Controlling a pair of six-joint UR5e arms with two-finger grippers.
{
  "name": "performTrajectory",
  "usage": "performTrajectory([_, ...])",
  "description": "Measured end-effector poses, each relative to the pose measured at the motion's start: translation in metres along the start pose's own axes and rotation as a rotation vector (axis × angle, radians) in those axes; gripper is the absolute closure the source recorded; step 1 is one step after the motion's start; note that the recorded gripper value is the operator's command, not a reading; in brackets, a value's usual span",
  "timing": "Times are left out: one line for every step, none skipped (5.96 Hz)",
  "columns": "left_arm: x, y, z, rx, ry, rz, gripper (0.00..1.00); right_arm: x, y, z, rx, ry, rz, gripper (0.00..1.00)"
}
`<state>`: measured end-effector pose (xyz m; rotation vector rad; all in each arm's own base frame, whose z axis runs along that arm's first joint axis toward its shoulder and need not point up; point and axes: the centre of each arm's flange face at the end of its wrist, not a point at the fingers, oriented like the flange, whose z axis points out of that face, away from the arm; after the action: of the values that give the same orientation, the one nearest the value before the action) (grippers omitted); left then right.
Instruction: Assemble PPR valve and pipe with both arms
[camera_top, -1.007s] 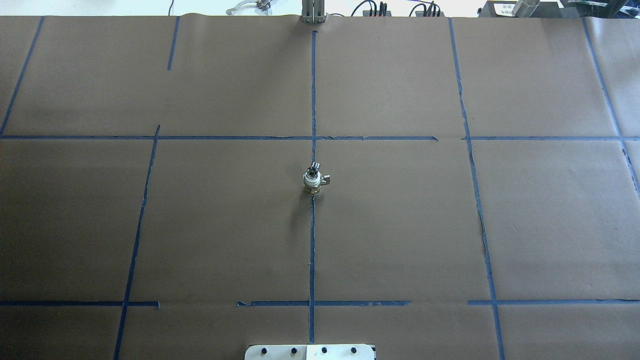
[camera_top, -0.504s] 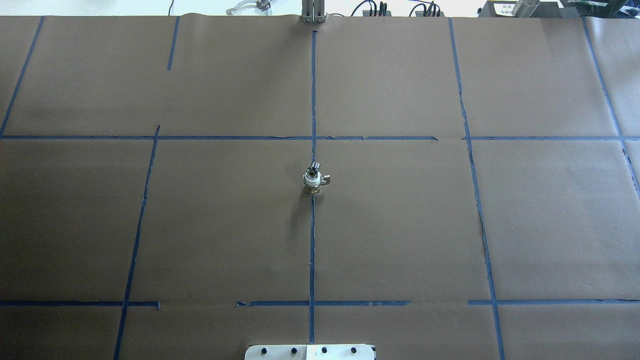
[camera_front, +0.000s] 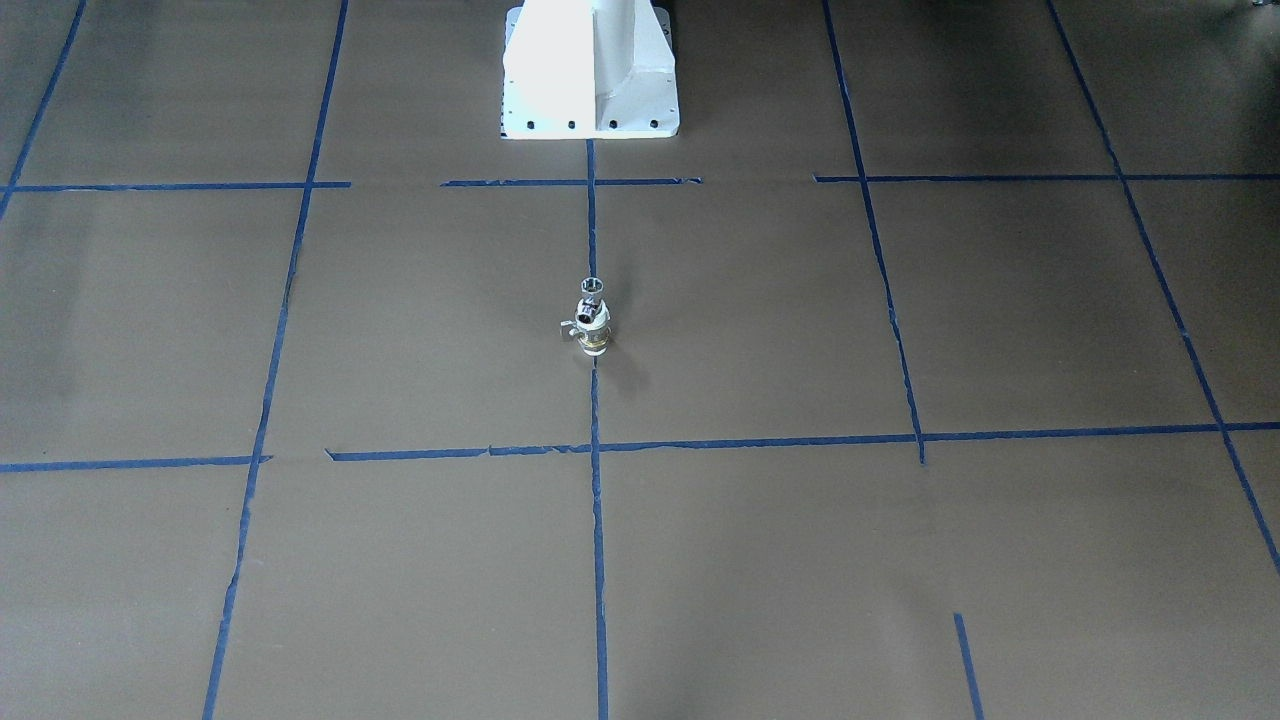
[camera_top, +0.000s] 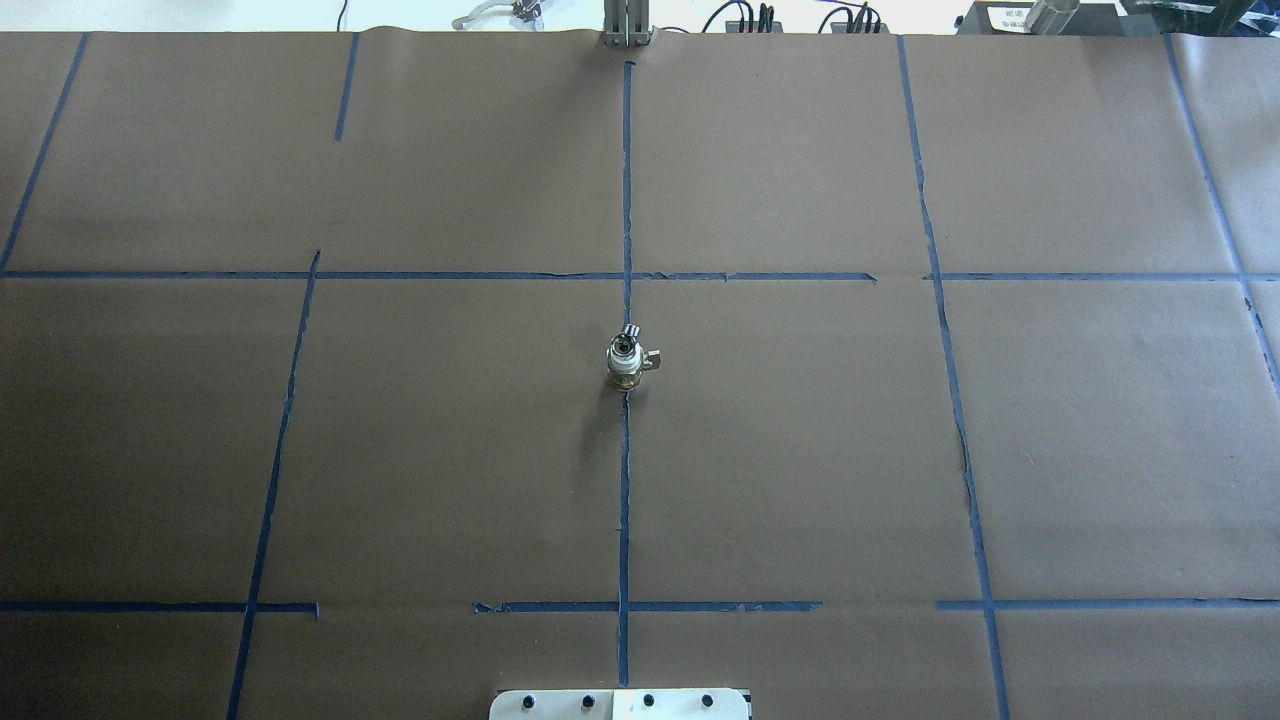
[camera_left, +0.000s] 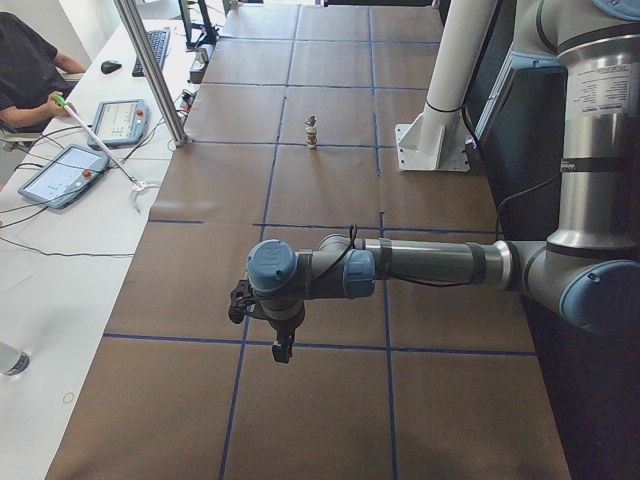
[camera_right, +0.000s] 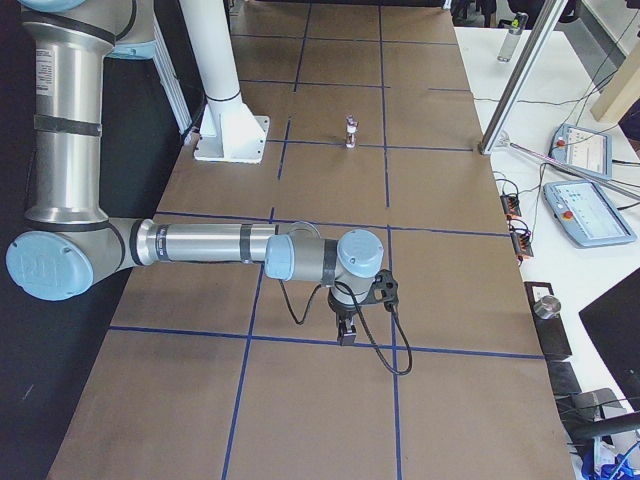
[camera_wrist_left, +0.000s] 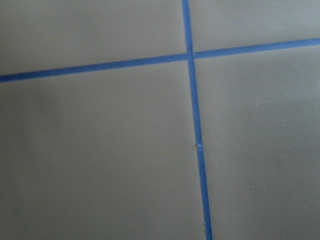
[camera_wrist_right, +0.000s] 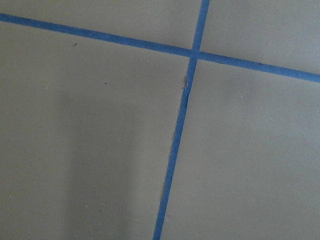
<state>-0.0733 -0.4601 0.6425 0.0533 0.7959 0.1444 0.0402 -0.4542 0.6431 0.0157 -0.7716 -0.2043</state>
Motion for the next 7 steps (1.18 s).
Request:
performTrajectory([0.0032,-0.0007,-0.0023,0.003,-0.004,0.008,0.0,-0.003,-0.0058,-0.0036,0.008,-0.004,-0.006,0.0])
performTrajectory([0.003,0.0001,-0.0007,0.001,-0.003,0.008,0.0,-0.0054,-0.0098,-0.0057,0.013,-0.013,-0.011,0.0])
performTrajectory([0.0034,0.0021,0.0002,0.001,0.001,0.009,0.0,-0.0062,-0.0126,-0.0063,0.015,-0.022,-0.015,0.0])
performTrajectory([0.0056,0.0036,-0.0009,0.003,0.001,0.012,0.0,-0.0063,-0.0134,-0.0065,0.015,-0.028,-0.017,0.0])
performTrajectory([0.0067,0.0023,-0.0016,0.003,-0.002,0.009,0.0,-0.0052,-0.0121,-0.0055,0.014,-0.031,-0.016,0.0])
performTrajectory([0.0072,0.0017,-0.0012,0.002,0.003,0.009,0.0,-0.0031,-0.0095,-0.0032,0.011,-0.032,-0.013,0.0])
performTrajectory([0.0105,0.001,-0.0016,0.009,0.025,0.018,0.0,-0.0012,-0.0077,-0.0017,0.009,-0.032,-0.009,0.0])
